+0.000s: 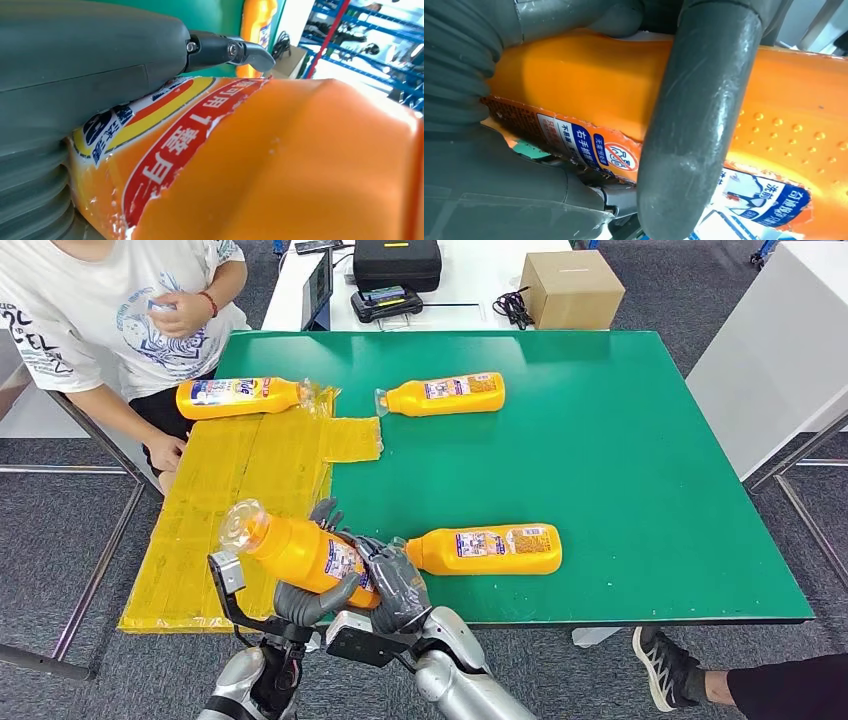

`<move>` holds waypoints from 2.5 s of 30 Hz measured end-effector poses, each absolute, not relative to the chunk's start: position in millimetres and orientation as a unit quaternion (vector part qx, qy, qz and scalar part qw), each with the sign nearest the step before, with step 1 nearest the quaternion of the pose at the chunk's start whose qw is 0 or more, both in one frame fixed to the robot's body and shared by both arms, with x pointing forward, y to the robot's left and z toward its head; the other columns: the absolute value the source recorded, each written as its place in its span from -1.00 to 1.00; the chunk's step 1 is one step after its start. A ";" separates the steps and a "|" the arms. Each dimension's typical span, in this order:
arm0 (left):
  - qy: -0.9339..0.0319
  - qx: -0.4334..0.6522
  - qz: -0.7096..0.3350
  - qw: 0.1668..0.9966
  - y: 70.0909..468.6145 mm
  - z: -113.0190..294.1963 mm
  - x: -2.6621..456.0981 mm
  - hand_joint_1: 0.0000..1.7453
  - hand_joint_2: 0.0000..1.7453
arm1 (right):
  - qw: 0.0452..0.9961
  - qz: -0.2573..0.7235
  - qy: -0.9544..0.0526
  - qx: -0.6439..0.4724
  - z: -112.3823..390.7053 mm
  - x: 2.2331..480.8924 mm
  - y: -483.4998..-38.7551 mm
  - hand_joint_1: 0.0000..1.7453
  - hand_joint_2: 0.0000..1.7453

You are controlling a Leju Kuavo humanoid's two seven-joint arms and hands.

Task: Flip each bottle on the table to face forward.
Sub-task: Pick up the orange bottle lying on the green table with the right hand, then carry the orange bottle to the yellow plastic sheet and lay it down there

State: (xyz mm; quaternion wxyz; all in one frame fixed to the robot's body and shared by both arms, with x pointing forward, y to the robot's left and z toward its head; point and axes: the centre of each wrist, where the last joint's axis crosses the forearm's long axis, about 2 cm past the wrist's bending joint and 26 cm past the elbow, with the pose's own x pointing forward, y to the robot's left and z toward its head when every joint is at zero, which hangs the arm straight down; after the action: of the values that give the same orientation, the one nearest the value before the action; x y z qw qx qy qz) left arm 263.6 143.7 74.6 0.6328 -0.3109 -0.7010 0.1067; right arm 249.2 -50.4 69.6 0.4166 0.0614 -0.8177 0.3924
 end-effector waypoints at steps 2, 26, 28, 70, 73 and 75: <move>-0.703 -0.312 0.117 0.629 144.7 74.8 263.9 1.00 1.00 | 0.416 0.398 -0.815 0.065 69.9 251.0 -50.1 1.00 1.00; -0.728 -0.270 0.146 0.613 153.5 80.2 267.0 1.00 1.00 | 0.416 0.426 -0.799 0.078 70.6 254.7 -47.0 -1.00 -1.00; -0.745 -0.236 0.134 0.610 154.8 82.5 268.5 1.00 1.00 | 0.425 0.417 -0.800 0.076 68.5 250.9 -47.1 -1.00 -1.00; -0.777 0.435 -0.305 0.337 237.8 126.5 363.5 1.00 1.00 | 0.343 0.098 -0.931 0.081 174.2 225.0 -79.0 -1.00 1.00; -0.764 0.443 -0.318 0.346 244.7 123.6 368.5 1.00 1.00 | 0.341 0.098 -0.931 0.083 175.3 225.6 -79.3 -1.00 1.00; -0.754 0.441 -0.329 0.358 248.2 119.7 371.1 1.00 1.00 | 0.341 0.098 -0.931 0.086 175.9 225.8 -79.4 -1.00 1.00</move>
State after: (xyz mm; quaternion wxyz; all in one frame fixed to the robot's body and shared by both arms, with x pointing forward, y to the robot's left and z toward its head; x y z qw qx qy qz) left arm 371.1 248.2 119.7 0.3579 0.4413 -0.7542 -0.3291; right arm 225.8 -79.4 175.9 0.3407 0.0861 -0.9311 0.0980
